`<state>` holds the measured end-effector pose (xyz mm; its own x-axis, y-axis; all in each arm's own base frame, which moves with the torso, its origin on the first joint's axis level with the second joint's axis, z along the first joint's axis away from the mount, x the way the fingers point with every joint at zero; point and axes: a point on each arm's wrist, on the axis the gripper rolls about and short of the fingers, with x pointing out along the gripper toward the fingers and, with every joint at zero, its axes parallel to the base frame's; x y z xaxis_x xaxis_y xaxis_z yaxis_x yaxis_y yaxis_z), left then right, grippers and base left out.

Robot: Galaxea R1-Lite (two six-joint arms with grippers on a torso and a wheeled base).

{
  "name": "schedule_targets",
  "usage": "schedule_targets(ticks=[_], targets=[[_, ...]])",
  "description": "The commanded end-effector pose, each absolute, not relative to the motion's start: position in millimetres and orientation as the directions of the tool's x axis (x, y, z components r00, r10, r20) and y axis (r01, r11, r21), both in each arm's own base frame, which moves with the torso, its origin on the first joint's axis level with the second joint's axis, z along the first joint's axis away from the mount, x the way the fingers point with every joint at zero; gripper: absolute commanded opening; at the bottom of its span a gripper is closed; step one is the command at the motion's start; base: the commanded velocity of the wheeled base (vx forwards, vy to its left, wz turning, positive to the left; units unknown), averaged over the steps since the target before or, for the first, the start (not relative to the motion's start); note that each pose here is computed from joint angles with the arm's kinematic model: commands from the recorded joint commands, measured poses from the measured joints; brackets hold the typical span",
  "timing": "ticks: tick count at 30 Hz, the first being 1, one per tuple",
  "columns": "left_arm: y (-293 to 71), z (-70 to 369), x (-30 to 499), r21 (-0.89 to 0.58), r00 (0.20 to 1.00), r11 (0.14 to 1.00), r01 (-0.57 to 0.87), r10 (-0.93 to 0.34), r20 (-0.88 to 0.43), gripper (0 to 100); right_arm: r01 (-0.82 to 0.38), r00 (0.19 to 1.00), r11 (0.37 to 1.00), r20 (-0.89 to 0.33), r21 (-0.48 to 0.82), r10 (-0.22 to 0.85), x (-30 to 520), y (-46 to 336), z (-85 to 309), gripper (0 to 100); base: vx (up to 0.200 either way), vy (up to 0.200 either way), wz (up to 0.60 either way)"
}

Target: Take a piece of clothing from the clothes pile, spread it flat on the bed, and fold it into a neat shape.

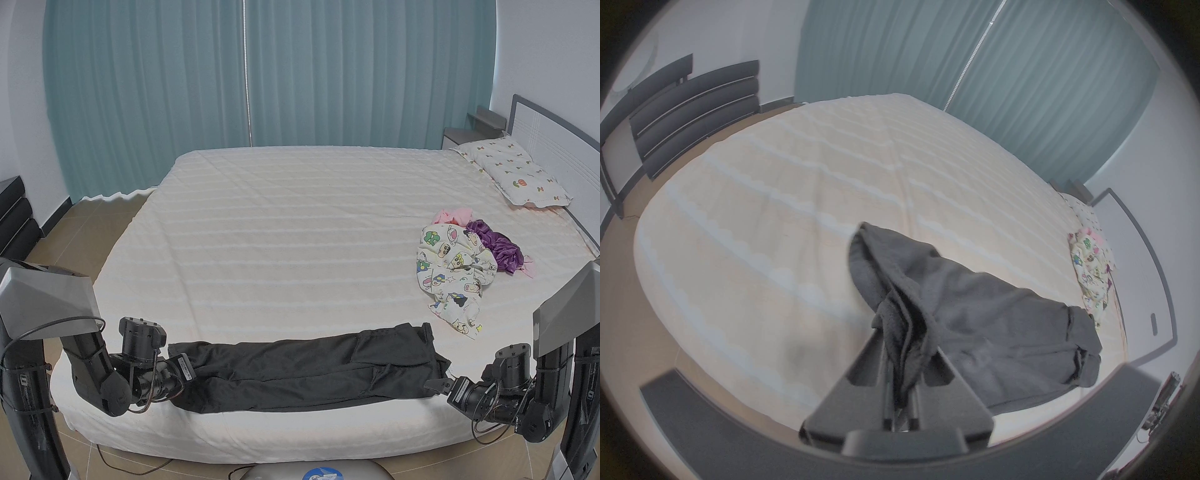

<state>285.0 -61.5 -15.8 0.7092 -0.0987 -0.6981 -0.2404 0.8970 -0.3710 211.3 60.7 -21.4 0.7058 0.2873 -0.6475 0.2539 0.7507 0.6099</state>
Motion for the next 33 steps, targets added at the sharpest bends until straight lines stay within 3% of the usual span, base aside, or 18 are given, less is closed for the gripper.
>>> schedule_targets(ticks=[1, 19, 33], targets=[[-69, -10, 288, -0.372, 0.717, 0.902, -0.22, -0.109, -0.688, 0, 0.248, 0.711, 0.75, -0.641, 0.613, 0.289, 210, 60, -20, 100, 0.0, -0.2, 0.0], [-142, 49, 316, -0.322, 0.67, 0.943, -0.089, -0.182, -0.719, 0, 0.247, 0.711, 0.752, -0.642, 0.611, 0.287, 210, 61, -20, 100, 0.0, -0.2, 0.0], [-198, 34, 331, -0.269, 0.616, 0.963, -0.015, -0.203, -0.762, 0, 0.247, 0.709, 0.753, -0.644, 0.609, 0.288, 210, 62, -21, 100, 0.0, -0.2, 0.0]])
